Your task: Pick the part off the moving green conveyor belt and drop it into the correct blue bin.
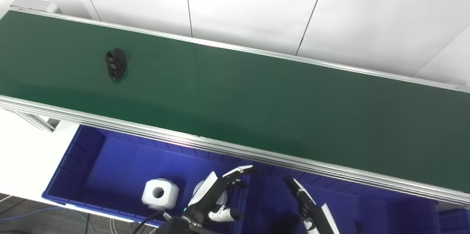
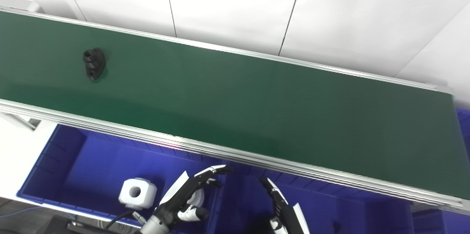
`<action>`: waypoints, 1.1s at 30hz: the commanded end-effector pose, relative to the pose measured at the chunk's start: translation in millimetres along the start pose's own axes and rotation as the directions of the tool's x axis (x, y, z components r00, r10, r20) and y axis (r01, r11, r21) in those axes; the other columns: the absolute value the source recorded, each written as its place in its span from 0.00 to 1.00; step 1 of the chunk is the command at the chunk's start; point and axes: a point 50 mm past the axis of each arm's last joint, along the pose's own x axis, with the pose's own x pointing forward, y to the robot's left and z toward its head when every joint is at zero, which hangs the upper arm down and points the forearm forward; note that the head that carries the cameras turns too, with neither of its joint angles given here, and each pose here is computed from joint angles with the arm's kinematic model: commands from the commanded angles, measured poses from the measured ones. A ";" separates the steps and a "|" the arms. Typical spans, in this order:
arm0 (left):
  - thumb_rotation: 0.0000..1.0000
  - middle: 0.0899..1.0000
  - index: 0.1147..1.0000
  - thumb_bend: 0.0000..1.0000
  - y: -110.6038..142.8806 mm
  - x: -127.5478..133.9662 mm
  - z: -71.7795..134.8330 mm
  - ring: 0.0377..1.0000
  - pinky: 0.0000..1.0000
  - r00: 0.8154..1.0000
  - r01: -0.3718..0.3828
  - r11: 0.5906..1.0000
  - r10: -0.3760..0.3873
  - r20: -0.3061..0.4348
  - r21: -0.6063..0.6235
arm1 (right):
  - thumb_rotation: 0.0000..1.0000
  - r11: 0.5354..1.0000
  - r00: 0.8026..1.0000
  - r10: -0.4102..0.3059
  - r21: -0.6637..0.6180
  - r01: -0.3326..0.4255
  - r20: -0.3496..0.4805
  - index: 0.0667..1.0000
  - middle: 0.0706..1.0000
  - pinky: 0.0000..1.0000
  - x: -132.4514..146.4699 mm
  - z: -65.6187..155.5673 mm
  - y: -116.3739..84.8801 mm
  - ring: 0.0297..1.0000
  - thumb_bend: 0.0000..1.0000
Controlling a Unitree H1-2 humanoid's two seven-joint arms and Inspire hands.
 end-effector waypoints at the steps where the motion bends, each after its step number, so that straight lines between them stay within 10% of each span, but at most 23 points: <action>1: 1.00 0.85 0.80 1.00 -2.4 -0.3 1.4 0.86 0.76 1.000 0.014 1.000 -0.014 0.017 -0.012 | 0.97 1.000 0.997 0.008 0.007 -0.009 0.073 0.93 0.95 1.00 4.5 8.3 2.4 1.00 0.95; 33: 1.00 0.84 0.79 1.00 -3.5 9.5 -19.9 0.85 0.75 0.999 0.023 1.000 -0.023 -0.027 0.006 | 0.97 1.000 1.000 0.012 0.002 -0.012 0.013 0.92 0.95 1.00 15.1 -7.6 -0.9 1.00 0.98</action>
